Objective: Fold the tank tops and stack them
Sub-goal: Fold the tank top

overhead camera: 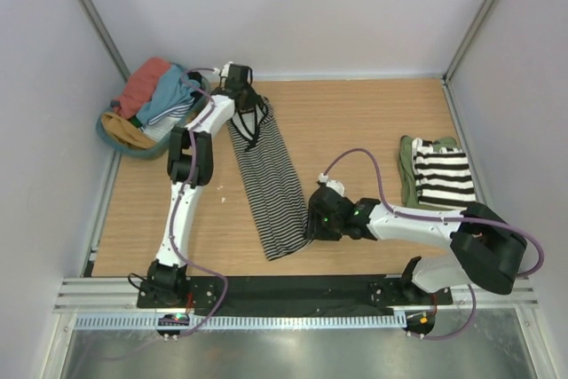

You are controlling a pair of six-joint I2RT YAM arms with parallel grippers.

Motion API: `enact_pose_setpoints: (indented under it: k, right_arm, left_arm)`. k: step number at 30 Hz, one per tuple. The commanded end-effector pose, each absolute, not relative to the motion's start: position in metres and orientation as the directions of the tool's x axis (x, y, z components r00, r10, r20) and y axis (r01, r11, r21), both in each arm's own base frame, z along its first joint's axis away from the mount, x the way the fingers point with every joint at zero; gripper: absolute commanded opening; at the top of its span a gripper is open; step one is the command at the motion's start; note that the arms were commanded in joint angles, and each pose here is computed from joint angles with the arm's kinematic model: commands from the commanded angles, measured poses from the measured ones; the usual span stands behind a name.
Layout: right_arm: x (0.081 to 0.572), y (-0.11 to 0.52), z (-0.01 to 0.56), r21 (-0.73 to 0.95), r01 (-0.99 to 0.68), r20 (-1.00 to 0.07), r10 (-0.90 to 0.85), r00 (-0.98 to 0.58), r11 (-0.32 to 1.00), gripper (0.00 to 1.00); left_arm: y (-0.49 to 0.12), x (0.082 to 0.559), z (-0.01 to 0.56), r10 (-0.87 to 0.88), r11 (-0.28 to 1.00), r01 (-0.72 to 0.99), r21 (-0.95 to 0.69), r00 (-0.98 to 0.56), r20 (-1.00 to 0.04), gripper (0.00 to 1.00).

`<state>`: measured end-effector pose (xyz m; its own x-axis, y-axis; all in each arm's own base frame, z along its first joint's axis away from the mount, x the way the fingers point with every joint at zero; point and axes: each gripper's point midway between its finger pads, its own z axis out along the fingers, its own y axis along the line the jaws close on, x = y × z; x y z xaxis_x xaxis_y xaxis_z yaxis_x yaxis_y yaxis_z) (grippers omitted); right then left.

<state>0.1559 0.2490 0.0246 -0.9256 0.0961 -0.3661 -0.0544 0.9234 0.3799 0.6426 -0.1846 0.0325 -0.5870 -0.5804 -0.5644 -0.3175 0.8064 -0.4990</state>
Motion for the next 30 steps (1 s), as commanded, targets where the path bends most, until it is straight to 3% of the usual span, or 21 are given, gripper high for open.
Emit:
enact_pose_setpoints:
  k: [1, 2, 3, 6, 9, 15, 20, 26, 30]
  right_arm:
    - [0.15, 0.26, 0.037, 0.364, -0.132, -0.349, 0.003, -0.937, 0.922, 0.49]
    - [0.157, 0.262, 0.045, 0.357, -0.144, -0.376, 0.001, -0.927, 0.923, 0.55]
    - [0.161, 0.261, 0.052, 0.346, -0.163, -0.406, -0.009, -0.914, 0.924, 0.57]
    - [0.181, 0.253, 0.073, 0.28, -0.181, -0.498, -0.019, -0.867, 0.943, 0.65]
    - [0.2, 0.256, 0.091, 0.227, -0.226, -0.547, -0.068, -0.834, 0.947, 0.67]
    - [0.23, 0.265, 0.09, 0.19, -0.265, -0.535, -0.126, -0.835, 0.945, 0.64]
    - [0.265, 0.26, 0.081, 0.183, -0.235, -0.539, -0.102, -0.836, 0.954, 0.62]
    - [0.293, 0.262, 0.067, 0.209, -0.243, -0.527, -0.1, -0.844, 0.947, 0.54]
    - [0.294, 0.265, 0.047, 0.223, -0.257, -0.49, -0.12, -0.863, 0.94, 0.54]
  left_arm:
    - [-0.201, 0.663, 0.048, -0.612, 0.769, -0.257, -0.585, -0.56, -0.558, 0.22]
    - [-0.204, 0.665, 0.047, -0.612, 0.766, -0.247, -0.593, -0.562, -0.557, 0.3]
    - [-0.204, 0.666, 0.049, -0.615, 0.762, -0.242, -0.601, -0.561, -0.554, 0.46]
    - [-0.204, 0.667, 0.067, -0.608, 0.767, -0.216, -0.604, -0.548, -0.575, 0.65]
    - [-0.193, 0.663, 0.082, -0.606, 0.773, -0.221, -0.595, -0.534, -0.589, 0.76]
    - [-0.162, 0.649, 0.104, -0.612, 0.774, -0.244, -0.585, -0.525, -0.591, 0.85]
    - [-0.147, 0.634, 0.123, -0.607, 0.781, -0.25, -0.572, -0.518, -0.602, 0.86]
    - [-0.152, 0.627, 0.139, -0.588, 0.786, -0.205, -0.583, -0.536, -0.605, 0.9]
    - [-0.171, 0.617, 0.146, -0.559, 0.782, -0.137, -0.607, -0.585, -0.588, 0.89]
